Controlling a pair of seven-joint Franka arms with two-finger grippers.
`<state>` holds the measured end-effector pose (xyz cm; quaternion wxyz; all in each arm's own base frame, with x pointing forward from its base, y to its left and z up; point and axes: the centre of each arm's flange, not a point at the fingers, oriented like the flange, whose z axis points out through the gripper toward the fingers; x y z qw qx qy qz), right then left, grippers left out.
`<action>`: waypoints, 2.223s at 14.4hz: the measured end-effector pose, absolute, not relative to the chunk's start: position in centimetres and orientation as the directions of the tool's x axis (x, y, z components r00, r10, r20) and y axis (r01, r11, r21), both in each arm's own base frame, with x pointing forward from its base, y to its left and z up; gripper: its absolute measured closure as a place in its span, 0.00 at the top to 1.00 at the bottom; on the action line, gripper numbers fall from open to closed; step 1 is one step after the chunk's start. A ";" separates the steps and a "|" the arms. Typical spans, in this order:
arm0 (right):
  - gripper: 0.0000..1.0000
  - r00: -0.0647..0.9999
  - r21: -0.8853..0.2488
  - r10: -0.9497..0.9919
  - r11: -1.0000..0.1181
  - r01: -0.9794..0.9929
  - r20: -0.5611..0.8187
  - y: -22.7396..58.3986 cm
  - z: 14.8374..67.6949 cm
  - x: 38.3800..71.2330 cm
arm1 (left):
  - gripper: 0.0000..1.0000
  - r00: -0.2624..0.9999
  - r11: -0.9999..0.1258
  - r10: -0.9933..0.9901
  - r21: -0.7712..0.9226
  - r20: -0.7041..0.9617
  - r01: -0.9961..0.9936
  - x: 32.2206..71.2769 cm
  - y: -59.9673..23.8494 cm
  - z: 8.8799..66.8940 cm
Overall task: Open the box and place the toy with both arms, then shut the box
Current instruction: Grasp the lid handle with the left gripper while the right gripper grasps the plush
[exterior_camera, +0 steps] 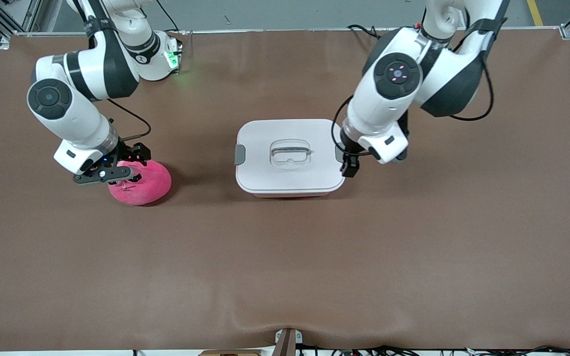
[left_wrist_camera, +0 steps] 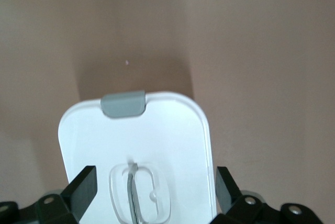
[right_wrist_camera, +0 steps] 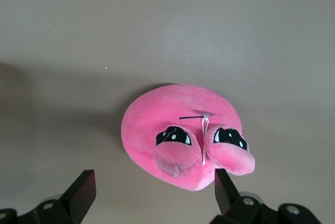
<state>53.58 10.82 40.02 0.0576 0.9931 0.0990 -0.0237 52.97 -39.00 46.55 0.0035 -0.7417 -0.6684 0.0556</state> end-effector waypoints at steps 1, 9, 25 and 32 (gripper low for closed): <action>1.00 0.978 0.113 0.197 -0.973 0.203 -0.063 10.8 39.6 53.4 | 1.00 0.087 -0.093 0.993 -0.086 -0.074 0.992 52.4 -40.3 45.7; 1.00 0.963 0.171 0.249 -0.949 0.263 -0.098 10.9 36.5 53.1 | 1.00 -0.022 0.022 1.000 -0.022 -0.014 1.000 48.6 -48.4 39.5; 0.96 0.950 0.189 0.276 -0.935 0.301 -0.144 11.2 32.3 53.5 | 0.51 -0.007 0.006 1.000 -0.019 -0.013 1.000 45.5 -52.4 33.5; 0.35 0.950 0.190 0.270 -0.936 0.297 -0.157 10.9 31.6 53.6 | 0.43 -0.017 0.017 1.000 -0.007 -0.022 1.000 46.1 -51.9 34.5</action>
